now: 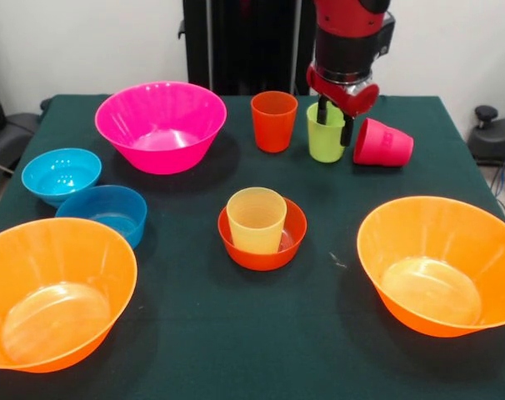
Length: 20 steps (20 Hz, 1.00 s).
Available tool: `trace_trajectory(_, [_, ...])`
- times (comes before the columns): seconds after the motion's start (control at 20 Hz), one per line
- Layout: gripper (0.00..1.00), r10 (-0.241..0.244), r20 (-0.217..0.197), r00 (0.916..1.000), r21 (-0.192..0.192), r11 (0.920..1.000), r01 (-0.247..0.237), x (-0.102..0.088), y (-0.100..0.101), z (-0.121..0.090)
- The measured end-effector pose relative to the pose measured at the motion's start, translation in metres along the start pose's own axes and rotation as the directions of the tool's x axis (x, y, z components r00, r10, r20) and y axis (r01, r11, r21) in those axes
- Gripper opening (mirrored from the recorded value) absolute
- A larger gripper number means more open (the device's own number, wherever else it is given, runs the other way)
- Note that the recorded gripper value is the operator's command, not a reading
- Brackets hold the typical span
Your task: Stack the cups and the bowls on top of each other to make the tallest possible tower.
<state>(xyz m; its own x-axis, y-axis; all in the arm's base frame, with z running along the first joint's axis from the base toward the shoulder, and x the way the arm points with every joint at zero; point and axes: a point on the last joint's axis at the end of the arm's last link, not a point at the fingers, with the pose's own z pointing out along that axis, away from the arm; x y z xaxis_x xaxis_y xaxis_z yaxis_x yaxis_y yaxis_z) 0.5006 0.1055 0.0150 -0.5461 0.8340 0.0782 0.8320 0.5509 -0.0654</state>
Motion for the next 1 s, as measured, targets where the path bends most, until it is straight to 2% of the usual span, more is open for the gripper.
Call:
trace_trajectory(0.5, [1.00,0.022,-0.014,0.9997,-0.017,0.9996,-0.022,-0.020,0.009,-0.048])
trace_trajectory(1.0, [1.00,0.020,-0.001,0.9998,-0.047,0.9987,-0.020,-0.036,0.028,-0.073])
